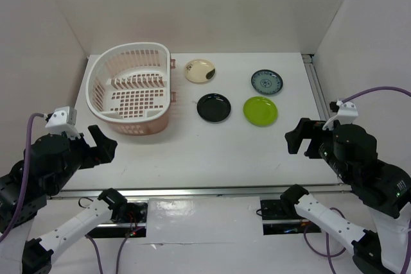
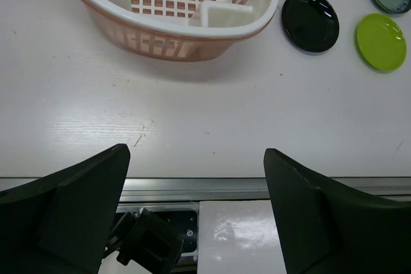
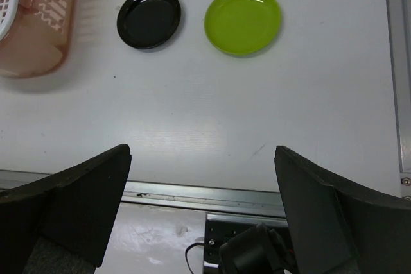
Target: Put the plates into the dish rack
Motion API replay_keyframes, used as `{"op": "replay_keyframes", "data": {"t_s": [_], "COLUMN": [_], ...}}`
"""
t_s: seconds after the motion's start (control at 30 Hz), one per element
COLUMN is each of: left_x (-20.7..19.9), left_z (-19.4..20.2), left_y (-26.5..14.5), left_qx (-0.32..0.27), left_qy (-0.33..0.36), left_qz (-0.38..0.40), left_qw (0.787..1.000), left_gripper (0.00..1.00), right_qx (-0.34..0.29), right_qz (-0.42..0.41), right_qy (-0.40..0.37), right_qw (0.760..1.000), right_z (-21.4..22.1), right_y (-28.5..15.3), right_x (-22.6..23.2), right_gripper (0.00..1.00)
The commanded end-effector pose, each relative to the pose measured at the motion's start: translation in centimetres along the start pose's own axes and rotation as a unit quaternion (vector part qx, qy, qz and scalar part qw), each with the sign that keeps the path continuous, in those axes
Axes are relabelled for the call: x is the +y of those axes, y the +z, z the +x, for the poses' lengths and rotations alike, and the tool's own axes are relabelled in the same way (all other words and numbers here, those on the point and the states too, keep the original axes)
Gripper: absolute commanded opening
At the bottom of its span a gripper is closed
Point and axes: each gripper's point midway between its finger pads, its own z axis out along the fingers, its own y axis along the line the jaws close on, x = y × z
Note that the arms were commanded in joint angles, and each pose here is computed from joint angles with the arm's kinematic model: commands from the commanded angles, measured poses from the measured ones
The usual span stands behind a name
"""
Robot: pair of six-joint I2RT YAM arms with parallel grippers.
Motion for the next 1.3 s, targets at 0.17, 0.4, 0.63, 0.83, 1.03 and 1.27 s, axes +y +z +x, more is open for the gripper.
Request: {"op": "replay_keyframes", "data": {"t_s": [0.17, 0.4, 0.63, 0.83, 1.03, 1.27], "left_x": [-0.5, -3.0, -8.3, -15.7, -21.9, -24.8], "left_z": [-0.9, -2.8, -5.8, -9.9, -13.3, -14.2], "left_y": [0.1, 1.0, 4.8, 10.0, 13.9, 16.5], "left_qx": [-0.012, -0.011, -0.014, -0.036, -0.015, 0.021], "left_qy": [-0.007, -0.002, 0.01, 0.011, 0.025, 0.019], "left_qz": [0.004, 0.028, 0.071, 0.138, 0.185, 0.227], "left_qw": [1.0, 1.0, 0.997, 0.99, 0.982, 0.973], "left_gripper": [0.99, 0.99, 0.99, 0.99, 0.99, 0.99], "right_qx": [0.004, -0.004, -0.069, -0.024, -0.04, -0.057], "right_qz": [-0.003, 0.012, 0.022, 0.046, -0.033, -0.012], "right_qy": [-0.007, -0.023, -0.026, -0.05, 0.084, 0.192], "right_qw": [1.0, 1.0, 0.997, 0.997, 0.995, 0.98], "right_z": [0.1, -1.8, -6.9, -7.6, -11.7, -10.9], "right_y": [0.4, 3.0, 7.6, 19.3, 27.1, 30.8], "right_x": [0.2, 1.4, 4.1, 6.0, 2.8, -8.9], "right_gripper": [1.0, 1.0, 1.0, 1.0, 1.0, 1.0]}}
